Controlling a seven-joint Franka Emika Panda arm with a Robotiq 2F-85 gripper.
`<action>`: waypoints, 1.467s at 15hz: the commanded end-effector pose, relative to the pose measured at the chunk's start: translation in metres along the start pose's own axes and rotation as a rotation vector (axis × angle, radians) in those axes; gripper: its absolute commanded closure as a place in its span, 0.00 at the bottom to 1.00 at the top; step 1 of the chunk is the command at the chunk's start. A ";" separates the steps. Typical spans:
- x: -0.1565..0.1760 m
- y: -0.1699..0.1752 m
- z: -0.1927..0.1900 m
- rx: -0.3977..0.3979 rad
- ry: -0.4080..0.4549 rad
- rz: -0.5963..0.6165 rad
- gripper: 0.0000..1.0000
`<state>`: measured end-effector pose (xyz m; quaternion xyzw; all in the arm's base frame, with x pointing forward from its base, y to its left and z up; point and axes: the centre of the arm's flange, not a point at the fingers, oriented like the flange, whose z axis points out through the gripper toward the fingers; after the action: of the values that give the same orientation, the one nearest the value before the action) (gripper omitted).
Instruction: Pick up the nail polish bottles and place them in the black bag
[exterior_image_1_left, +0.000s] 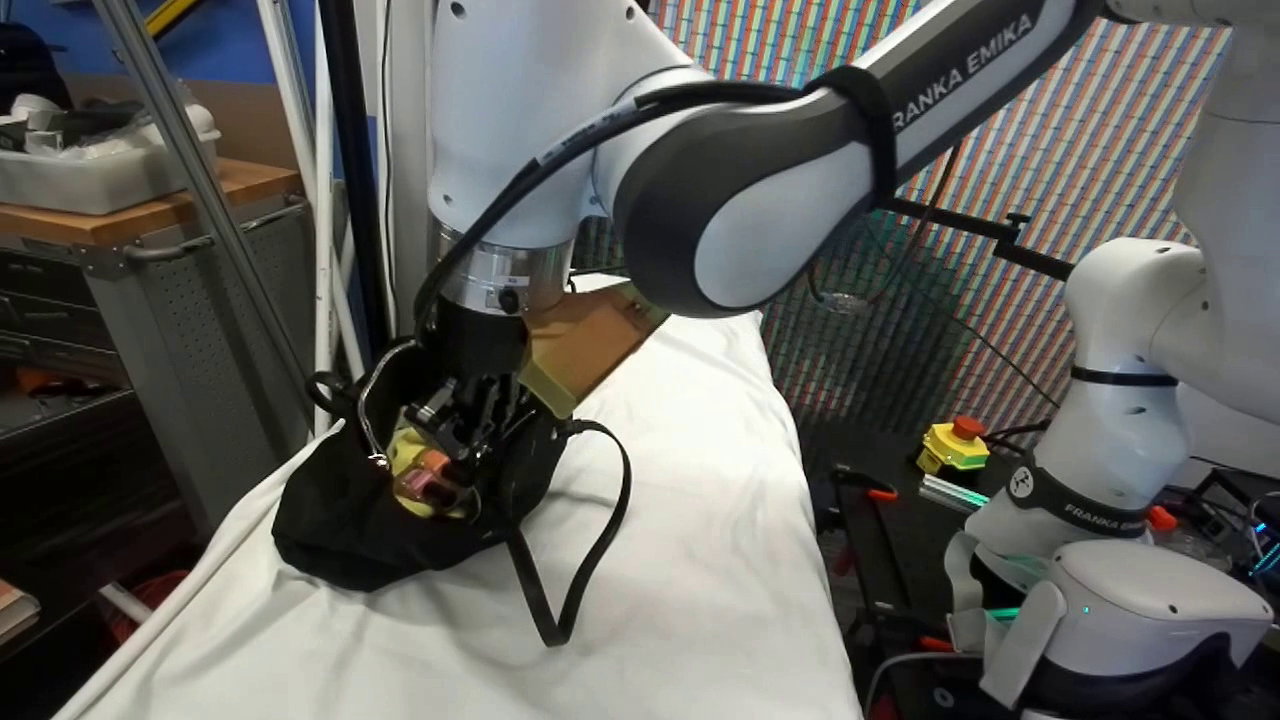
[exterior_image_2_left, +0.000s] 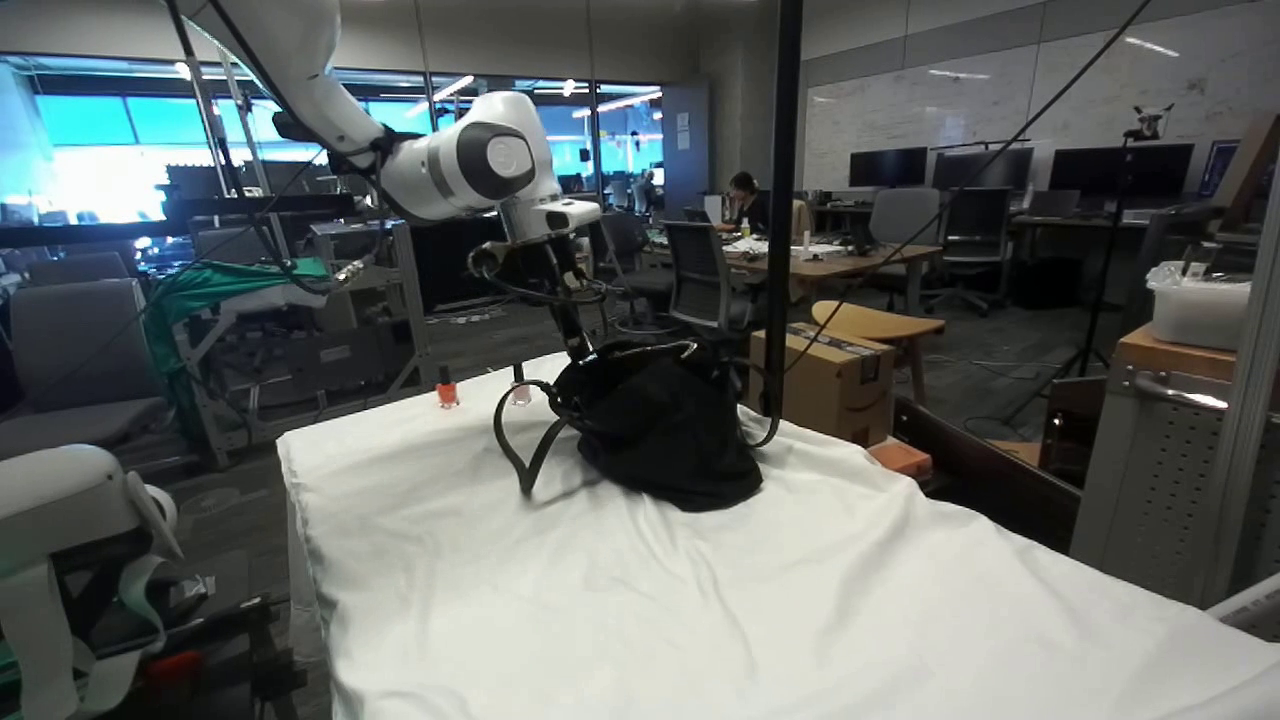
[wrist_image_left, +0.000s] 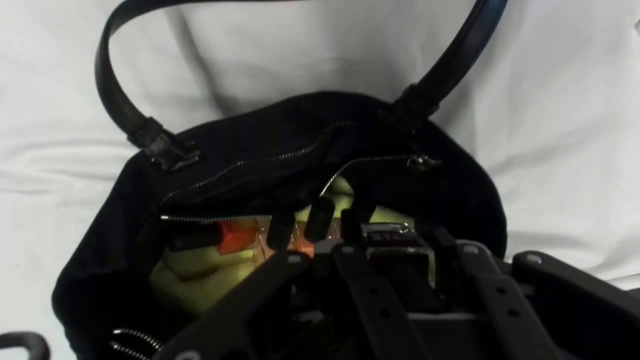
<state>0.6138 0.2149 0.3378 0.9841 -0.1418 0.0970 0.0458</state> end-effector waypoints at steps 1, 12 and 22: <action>0.045 -0.001 0.009 -0.022 0.044 0.043 0.85; 0.102 0.017 0.045 -0.053 0.075 0.128 0.15; 0.033 0.005 0.027 -0.078 0.068 0.176 0.00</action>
<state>0.6847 0.1794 0.3070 0.9679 -0.2110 0.1167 0.0710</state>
